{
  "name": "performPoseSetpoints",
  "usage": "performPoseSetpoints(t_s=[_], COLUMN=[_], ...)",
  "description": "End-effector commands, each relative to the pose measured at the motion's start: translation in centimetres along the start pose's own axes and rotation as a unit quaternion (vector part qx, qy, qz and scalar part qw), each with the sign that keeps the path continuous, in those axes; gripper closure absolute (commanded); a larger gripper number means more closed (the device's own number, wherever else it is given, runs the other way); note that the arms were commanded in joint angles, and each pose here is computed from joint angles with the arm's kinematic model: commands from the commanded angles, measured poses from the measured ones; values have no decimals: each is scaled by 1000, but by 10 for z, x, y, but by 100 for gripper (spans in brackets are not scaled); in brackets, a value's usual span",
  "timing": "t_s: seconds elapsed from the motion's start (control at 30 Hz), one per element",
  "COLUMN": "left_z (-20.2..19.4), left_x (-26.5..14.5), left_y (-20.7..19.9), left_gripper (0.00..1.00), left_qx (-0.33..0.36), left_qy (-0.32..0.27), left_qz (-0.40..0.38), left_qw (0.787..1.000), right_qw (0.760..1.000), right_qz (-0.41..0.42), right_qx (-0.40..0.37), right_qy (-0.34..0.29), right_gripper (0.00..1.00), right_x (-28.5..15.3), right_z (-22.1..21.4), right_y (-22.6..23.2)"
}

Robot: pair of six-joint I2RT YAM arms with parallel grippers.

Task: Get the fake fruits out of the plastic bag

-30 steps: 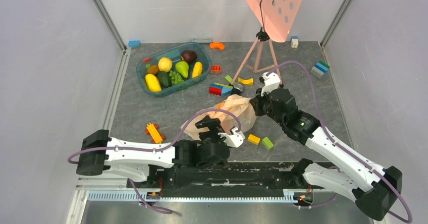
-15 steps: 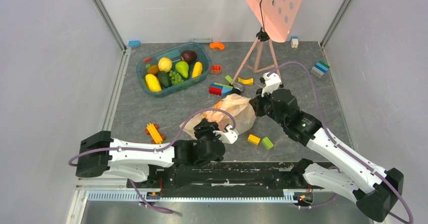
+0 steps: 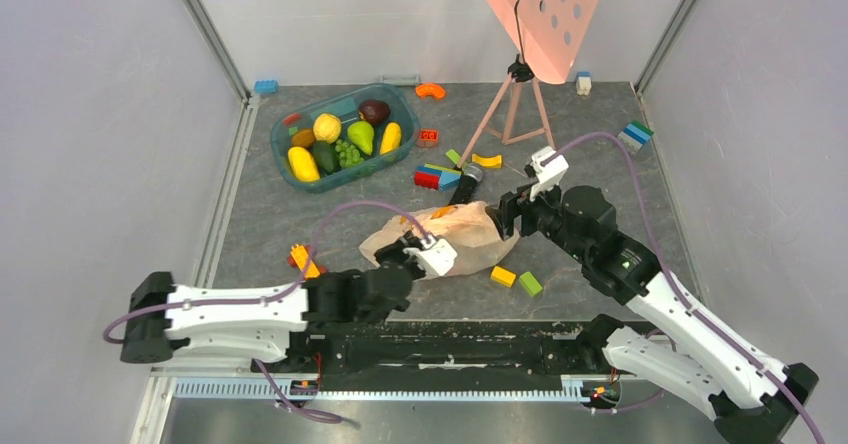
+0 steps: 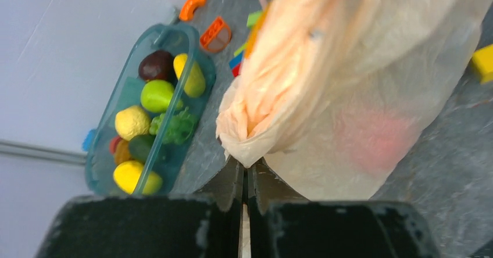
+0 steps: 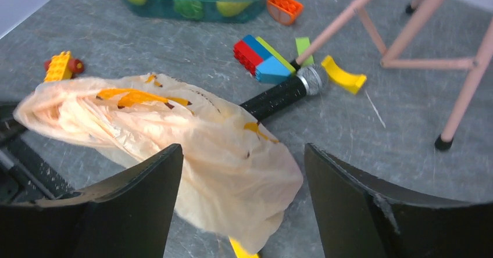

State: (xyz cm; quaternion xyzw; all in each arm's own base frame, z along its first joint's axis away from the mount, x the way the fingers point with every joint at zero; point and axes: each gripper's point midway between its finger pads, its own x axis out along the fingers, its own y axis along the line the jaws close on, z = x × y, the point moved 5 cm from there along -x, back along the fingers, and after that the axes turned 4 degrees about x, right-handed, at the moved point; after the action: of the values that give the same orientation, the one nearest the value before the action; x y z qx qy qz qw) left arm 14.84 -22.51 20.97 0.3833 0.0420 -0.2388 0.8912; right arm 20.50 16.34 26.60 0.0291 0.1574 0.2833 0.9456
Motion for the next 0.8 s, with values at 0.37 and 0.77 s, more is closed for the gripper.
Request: performPoseSetpoints(t_s=[0.37,0.77], left_z=[23,23], left_x=[-21,-12], left_y=[14,11], left_gripper=[98,98], left_qx=[-95,-99], left_qy=[-86,-65], left_qz=[-75,-81], left_qw=[989,990], right_qw=[951,955], right_qz=[270,287], right_qx=[-151,-77], right_qy=[-2,-2], right_gripper=[20,29], right_x=[-5,-21], right_z=[11,27], right_y=[57,69])
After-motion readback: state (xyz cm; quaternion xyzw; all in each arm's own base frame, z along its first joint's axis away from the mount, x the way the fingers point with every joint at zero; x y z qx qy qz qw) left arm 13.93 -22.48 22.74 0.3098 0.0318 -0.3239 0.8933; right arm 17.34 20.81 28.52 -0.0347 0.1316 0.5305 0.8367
